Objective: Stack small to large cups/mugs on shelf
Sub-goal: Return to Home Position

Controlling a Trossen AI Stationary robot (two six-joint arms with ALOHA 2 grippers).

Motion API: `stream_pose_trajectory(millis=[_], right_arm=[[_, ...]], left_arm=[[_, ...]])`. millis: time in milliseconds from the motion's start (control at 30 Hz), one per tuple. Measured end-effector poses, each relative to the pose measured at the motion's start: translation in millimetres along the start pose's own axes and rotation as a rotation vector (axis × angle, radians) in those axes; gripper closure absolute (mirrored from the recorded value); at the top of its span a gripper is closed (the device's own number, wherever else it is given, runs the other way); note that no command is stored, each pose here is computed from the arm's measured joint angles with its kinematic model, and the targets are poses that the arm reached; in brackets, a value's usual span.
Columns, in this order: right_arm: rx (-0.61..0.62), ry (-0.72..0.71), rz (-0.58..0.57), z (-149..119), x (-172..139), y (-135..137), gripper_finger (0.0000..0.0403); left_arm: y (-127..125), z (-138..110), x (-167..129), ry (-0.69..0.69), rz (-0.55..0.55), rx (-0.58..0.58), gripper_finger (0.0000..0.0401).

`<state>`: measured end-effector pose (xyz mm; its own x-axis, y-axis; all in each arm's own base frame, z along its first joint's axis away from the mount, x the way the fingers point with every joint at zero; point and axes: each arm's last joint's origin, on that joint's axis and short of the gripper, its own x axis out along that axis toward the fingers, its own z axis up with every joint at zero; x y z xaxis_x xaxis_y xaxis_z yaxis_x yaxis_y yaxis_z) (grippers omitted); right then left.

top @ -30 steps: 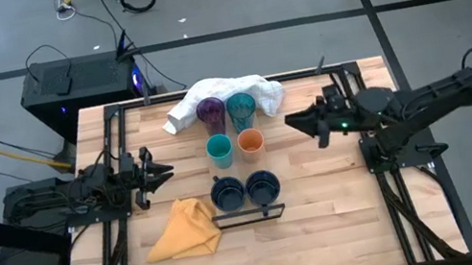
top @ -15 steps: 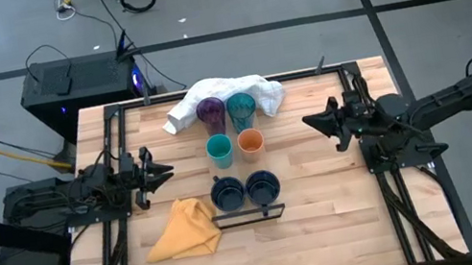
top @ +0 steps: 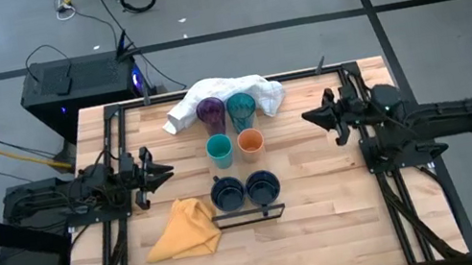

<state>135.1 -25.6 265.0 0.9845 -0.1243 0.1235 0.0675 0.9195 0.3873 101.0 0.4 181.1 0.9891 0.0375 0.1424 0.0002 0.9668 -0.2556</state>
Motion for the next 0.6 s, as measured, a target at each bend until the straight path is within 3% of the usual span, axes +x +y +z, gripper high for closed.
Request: stream_pose_trajectory(millis=[200, 300, 500, 600], right_arm=[[-0.028, -0.019, 0.039, 9, -2, -12, 0.0402], [-0.081, -0.117, 0.034, 8, -3, -14, 0.0402], [-0.017, -0.251, -0.003, -31, -10, -29, 0.0402], [-0.003, -0.29, 0.008, -33, -10, -26, 0.0402]], left_arm=[[0, 0, 0, 0.0, 0.0, -0.002, 0.0316], [0, 0, 0, -0.001, 0.0, -0.004, 0.0312], [0, 0, 0, -0.001, 0.001, -0.004, 0.0314], [0, 0, 0, -0.001, 0.001, -0.004, 0.0318]])
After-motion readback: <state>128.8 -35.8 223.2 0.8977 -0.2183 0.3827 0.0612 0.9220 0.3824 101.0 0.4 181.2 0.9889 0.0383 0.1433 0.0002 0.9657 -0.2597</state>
